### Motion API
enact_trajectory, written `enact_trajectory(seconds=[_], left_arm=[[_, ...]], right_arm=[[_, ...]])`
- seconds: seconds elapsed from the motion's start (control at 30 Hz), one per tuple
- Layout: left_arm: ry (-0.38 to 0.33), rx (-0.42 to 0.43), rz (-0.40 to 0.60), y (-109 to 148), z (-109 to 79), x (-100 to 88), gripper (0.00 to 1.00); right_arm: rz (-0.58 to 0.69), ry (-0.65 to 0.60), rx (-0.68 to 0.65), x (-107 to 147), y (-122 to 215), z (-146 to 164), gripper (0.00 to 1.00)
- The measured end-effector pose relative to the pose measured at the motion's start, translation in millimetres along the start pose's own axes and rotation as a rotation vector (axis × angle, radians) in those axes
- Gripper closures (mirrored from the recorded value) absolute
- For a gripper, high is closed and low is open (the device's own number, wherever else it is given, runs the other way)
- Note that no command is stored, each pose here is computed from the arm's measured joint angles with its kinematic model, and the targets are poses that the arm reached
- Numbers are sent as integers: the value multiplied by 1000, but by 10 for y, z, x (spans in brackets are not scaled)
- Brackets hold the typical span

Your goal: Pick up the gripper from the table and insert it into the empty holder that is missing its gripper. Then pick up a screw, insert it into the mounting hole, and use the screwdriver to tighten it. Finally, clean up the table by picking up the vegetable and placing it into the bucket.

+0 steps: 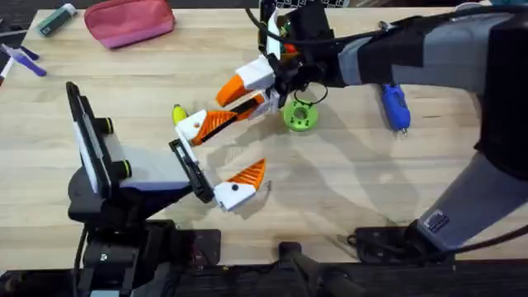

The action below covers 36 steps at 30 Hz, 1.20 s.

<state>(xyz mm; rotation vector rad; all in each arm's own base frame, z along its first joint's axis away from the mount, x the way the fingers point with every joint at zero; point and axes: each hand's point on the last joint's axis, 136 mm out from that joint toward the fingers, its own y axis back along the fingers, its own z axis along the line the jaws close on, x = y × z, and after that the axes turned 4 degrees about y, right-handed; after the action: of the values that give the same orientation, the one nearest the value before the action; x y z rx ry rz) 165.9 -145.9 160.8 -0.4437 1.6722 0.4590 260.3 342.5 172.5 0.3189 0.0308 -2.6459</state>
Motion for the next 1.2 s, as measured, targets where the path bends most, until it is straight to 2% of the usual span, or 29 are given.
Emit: enact_trajectory(seconds=[0.3,0.5,0.6,0.73,0.77,0.83,0.87,0.9,0.93,0.97,1.2], left_arm=[[0,0,0,0,0,0,15],[3,0,0,0,0,0,15],[2,0,0,0,0,0,15],[3,0,0,0,0,0,15],[3,0,0,0,0,0,15],[3,0,0,0,0,0,15],[2,0,0,0,0,0,15],[3,0,0,0,0,0,15],[3,0,0,0,0,0,15],[2,0,0,0,0,0,15],[3,0,0,0,0,0,16]], right_arm=[[-48,-18,13,-50,199,-31,631],[-72,-41,21,-7,313,-20,675],[-81,-15,34,4,327,24,846],[-105,3,85,68,365,102,954],[-116,0,109,84,388,116,932],[-143,1,168,114,457,141,670],[-191,-5,295,173,613,148,234],[-205,-11,347,202,672,137,117],[-219,-21,406,239,739,120,41],[-233,-34,477,285,820,93,16],[-300,-130,973,691,1471,-15,10]])
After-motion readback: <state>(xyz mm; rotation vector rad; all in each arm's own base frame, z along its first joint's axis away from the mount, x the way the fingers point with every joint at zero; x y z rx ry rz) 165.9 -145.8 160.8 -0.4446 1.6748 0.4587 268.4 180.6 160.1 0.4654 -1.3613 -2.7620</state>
